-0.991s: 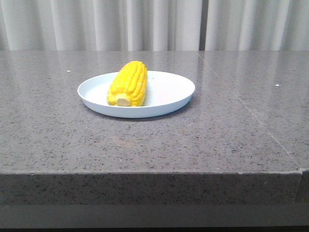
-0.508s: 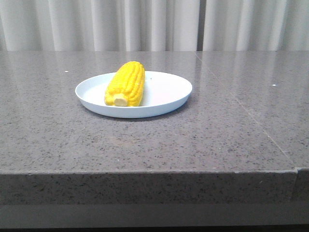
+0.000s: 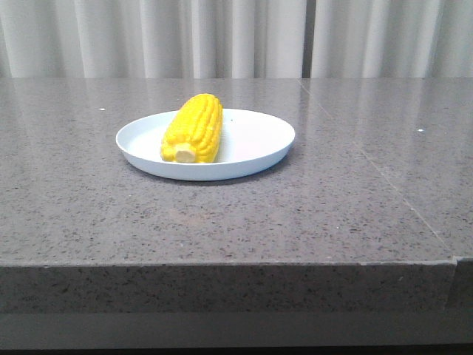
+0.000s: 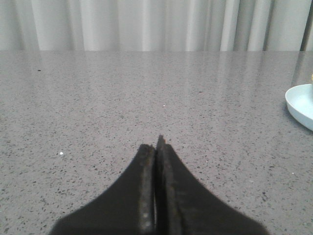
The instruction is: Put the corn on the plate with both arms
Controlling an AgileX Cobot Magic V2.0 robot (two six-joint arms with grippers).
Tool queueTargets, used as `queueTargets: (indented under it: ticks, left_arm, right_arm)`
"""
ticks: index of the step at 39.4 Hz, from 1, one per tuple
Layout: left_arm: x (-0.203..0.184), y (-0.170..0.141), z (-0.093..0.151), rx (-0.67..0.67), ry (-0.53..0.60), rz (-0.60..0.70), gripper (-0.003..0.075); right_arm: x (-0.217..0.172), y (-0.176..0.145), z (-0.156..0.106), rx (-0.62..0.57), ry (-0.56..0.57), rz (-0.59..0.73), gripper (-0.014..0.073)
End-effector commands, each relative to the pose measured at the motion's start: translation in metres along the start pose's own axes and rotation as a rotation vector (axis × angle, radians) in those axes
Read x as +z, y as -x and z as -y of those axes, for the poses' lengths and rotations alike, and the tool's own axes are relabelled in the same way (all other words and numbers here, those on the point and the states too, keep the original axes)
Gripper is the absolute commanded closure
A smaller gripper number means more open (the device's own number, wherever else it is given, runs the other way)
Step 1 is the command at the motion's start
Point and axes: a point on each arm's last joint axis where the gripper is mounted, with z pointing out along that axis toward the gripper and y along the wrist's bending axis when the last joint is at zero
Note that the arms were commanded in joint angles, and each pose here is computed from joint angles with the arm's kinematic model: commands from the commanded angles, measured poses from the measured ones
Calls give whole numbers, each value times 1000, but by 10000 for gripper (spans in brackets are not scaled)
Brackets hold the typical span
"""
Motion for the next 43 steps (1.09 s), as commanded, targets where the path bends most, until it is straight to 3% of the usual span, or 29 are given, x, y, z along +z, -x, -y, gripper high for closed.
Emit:
queueTargets:
  ticks: [1, 43]
  left_arm:
    - [0, 1, 0, -12, 4, 81, 741]
    - [0, 1, 0, -12, 4, 79, 741]
  right_arm:
    - [-4, 14, -1, -7, 2, 102, 666]
    - [-9, 11, -1, -7, 8, 102, 666]
